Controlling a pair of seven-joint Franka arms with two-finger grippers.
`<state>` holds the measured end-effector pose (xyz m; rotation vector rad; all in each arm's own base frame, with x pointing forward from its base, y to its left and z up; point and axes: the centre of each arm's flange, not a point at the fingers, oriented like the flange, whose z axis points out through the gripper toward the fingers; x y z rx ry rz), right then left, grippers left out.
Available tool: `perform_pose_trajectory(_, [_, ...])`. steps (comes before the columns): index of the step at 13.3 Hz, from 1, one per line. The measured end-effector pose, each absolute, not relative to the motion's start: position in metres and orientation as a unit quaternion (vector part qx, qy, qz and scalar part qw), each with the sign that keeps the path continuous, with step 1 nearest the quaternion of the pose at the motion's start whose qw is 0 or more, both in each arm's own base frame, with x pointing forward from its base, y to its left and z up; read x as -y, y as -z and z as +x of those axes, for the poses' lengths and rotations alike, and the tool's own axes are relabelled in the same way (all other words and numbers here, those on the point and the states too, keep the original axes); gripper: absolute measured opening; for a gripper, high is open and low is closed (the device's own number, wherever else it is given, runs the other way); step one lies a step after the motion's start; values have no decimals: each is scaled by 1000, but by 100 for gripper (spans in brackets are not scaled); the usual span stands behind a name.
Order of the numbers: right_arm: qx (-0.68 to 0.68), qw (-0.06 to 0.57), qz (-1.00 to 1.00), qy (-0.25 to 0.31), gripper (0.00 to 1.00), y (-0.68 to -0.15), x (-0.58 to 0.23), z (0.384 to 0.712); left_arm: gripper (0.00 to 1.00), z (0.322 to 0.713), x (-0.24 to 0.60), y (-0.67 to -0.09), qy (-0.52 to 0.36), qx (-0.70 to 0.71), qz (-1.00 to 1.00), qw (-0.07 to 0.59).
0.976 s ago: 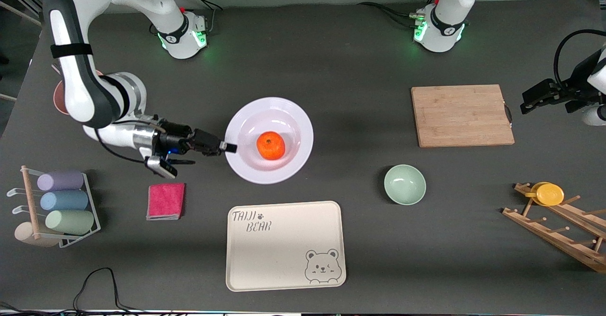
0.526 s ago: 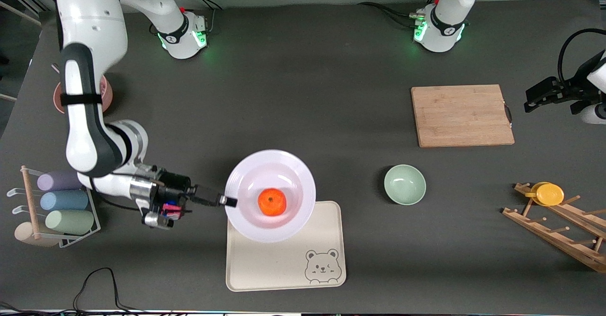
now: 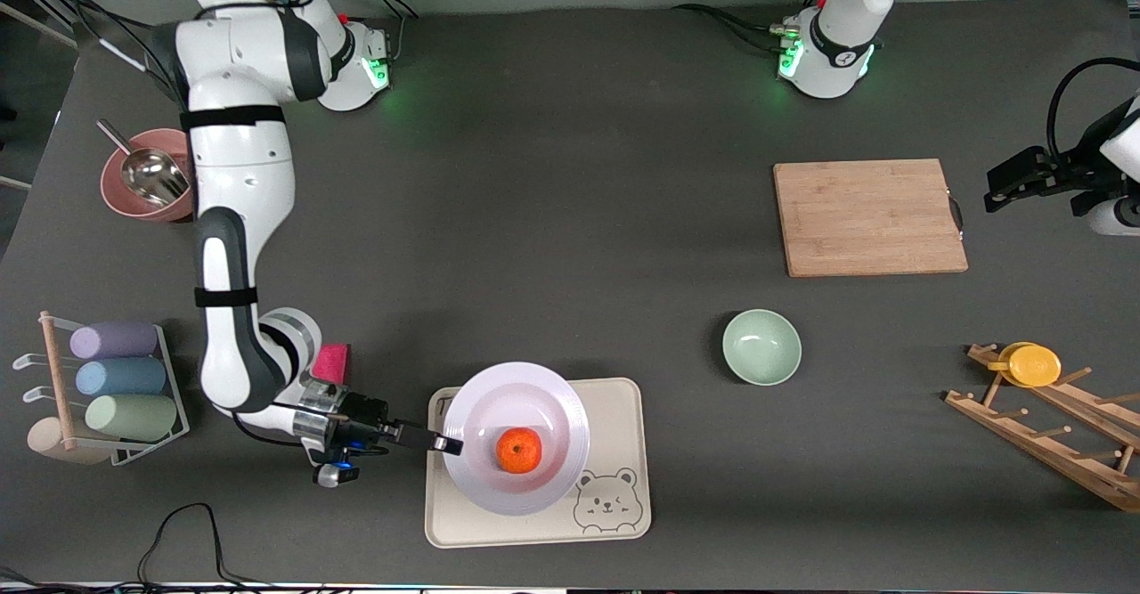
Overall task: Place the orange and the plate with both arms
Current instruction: 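Slide the plate with the right gripper onto the cream tray, then open the right gripper and release the plate on the tray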
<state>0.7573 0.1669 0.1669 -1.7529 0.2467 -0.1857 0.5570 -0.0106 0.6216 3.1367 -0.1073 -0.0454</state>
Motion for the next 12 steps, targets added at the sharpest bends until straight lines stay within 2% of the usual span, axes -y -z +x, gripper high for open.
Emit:
perform_pose_trajectory(3, [-111, 618, -773, 91, 4, -129, -164, 766, 100, 557, 10, -622, 14, 34, 999, 1])
perform_pose_trajectory(6, [-104, 618, -773, 100, 4, -94, -170, 760, 100, 557, 10, -621, 14, 34, 999, 1])
perform_pose_trajectory(12, [-91, 617, -773, 118, 4, -80, -186, 754, 100, 558, 10, -620, 12, 34, 999, 1])
